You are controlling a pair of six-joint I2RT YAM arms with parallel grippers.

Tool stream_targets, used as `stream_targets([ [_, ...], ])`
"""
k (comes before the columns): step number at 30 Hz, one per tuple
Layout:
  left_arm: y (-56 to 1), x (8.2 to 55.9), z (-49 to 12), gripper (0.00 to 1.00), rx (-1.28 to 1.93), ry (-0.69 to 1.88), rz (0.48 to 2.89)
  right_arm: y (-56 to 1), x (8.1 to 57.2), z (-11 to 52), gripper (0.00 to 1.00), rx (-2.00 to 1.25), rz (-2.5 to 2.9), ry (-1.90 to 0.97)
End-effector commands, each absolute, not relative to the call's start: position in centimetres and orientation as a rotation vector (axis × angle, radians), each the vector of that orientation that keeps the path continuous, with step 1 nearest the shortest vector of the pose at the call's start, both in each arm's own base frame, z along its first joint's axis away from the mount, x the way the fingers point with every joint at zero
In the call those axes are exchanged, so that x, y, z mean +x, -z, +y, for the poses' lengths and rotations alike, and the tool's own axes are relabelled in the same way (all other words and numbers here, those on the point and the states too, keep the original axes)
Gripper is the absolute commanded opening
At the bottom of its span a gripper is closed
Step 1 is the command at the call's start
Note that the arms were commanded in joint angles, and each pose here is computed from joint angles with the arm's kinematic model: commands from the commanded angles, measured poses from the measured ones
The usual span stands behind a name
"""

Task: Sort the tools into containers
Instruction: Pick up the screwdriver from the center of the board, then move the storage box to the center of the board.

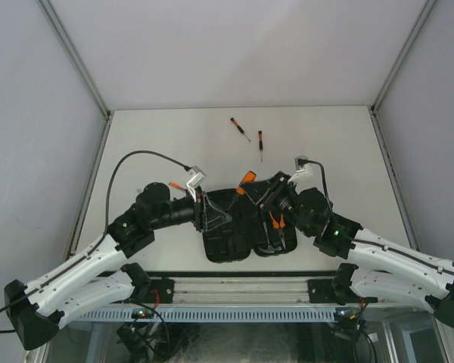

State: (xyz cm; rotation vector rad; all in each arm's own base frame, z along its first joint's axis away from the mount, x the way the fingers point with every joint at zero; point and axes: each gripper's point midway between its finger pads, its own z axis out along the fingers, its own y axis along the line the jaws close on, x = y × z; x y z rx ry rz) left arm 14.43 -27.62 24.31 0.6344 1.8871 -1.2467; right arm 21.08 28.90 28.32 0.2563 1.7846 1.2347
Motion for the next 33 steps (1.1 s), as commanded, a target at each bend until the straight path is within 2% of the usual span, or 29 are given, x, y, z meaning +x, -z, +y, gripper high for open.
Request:
stream_targets([
  [1, -25.3, 15.3, -27.3, 0.35, 0.581, 1.212, 1.841, -28.6, 21.5, 27.4, 0.05, 0.225, 1.767, -1.150],
  [10, -21.0, 19.0, -24.6, 0.37, 0.331, 1.025, 2.041, -25.4, 21.5, 24.7, 0.04, 0.098, 1.888, -0.869],
  [13, -19.1, 20.2, -23.1, 0.36, 0.232, 0.941, 2.107, -24.5, 21.3, 24.1, 0.02, 0.085, 1.924, -0.826],
  [20, -14.1, 21.2, -20.6, 0.42, 0.098, 0.790, 2.276, -23.7, 20.7, 23.6, 0.00, 0.060, 1.961, -0.803],
  [29, -9.6, 22.0, -18.7, 0.42, 0.065, 0.599, 2.390, -22.8, 20.4, 23.8, 0.00, 0.056, 1.994, -0.788],
  [33, -8.7, 22.7, -18.9, 0.41, 0.023, 0.606, 2.409, -22.5, 20.3, 23.7, 0.00, 0.060, 2.000, -0.773],
])
